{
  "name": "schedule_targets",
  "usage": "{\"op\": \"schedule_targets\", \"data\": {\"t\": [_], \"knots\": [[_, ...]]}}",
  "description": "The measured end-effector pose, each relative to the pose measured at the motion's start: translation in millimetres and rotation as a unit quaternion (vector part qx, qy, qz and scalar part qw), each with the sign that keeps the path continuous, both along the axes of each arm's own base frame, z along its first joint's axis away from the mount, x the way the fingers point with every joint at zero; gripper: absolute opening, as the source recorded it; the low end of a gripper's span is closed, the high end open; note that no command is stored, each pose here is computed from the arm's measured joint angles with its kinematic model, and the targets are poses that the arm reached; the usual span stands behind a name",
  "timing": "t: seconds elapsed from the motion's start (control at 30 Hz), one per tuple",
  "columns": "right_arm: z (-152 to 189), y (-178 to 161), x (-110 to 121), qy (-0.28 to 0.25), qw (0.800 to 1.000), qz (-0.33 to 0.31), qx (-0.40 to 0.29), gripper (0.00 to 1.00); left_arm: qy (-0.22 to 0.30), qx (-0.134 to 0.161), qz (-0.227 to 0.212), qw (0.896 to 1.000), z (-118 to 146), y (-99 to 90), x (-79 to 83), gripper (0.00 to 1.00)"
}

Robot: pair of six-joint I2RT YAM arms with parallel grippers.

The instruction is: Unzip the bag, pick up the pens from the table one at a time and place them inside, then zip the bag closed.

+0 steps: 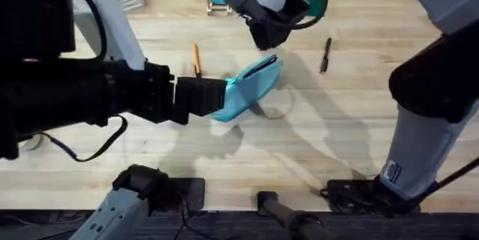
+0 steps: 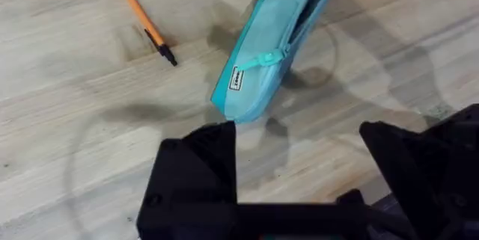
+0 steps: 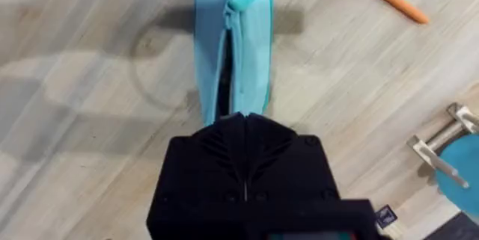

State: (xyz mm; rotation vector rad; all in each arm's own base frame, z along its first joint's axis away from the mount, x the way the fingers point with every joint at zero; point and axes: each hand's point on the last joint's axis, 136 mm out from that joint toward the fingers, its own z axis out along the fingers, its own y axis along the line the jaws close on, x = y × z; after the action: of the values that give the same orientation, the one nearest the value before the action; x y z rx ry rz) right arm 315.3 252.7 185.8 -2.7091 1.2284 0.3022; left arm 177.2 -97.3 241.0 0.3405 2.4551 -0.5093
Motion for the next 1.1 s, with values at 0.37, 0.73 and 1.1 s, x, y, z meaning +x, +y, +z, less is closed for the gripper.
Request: {"op": "schedule_targets", "data": {"t": [0.37,0.73,1.1], "knots": [[1,-1,-6,0.016,1.0,-0.01,-0.002,0.031,0.0,0.0,0.0,1.0,0,0.0,0.0,0.995],[-27,-1,-7,0.038,0.999,-0.03,-0.014,0.03,0.0,0.0,0.0,1.0,0,0.1,0.0,0.995],[-43,-3,-11,0.06,0.996,-0.057,-0.028,0.03,0.0,0.0,0.0,1.0,0,0.1,0.0,0.995]]}}
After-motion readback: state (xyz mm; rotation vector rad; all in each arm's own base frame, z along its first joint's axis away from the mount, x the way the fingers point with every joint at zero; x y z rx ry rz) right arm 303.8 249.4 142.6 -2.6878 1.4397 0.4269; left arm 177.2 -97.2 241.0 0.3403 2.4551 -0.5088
